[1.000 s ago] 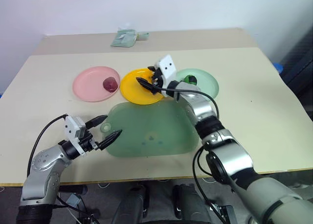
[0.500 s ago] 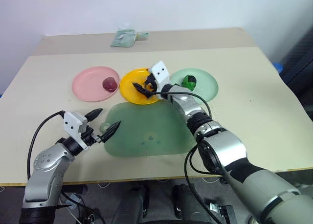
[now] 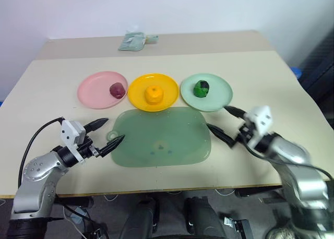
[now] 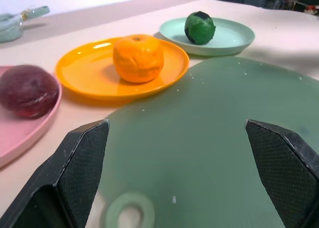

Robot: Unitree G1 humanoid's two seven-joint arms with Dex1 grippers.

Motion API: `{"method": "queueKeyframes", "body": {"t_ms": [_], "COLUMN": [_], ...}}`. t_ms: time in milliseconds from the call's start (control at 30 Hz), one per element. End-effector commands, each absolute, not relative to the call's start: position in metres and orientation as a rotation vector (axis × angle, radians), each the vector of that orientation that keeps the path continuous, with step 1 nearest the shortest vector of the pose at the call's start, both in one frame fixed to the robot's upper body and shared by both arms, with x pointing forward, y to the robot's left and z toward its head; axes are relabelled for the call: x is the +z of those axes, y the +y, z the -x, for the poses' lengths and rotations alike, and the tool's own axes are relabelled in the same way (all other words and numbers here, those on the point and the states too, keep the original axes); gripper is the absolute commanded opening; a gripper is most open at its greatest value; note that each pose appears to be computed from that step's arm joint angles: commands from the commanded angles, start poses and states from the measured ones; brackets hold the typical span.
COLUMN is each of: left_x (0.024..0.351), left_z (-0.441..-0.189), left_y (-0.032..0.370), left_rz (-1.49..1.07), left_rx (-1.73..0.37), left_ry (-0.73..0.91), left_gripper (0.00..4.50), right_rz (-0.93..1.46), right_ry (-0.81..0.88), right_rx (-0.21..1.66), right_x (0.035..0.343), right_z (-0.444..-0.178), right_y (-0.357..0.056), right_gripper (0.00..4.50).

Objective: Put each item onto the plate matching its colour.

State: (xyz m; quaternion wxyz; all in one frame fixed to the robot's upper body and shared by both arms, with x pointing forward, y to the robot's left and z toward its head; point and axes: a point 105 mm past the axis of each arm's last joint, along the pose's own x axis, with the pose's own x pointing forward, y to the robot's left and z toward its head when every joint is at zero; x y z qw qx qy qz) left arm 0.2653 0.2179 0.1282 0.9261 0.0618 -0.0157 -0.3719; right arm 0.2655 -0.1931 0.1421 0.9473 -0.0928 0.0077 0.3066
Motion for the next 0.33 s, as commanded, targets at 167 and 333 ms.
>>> {"method": "queueKeyframes", "body": {"t_ms": [167,333], "left_x": [0.146,0.149], "left_z": [-0.269,-0.272], "left_y": [0.204,0.200], "left_rz": [-0.118,-0.116], "left_rx": [-0.823,-0.839], "left_ry": [-0.073,-0.069], "left_gripper": [4.50,4.50], "right_rz": [0.184,0.181], "right_ry": [-0.012,0.001], "right_rx": [0.538,0.508], "right_x": [0.151,0.141], "right_z": [-0.235,-0.223], "right_y": [-0.209,-0.224], "right_gripper": [4.44,4.44]}}
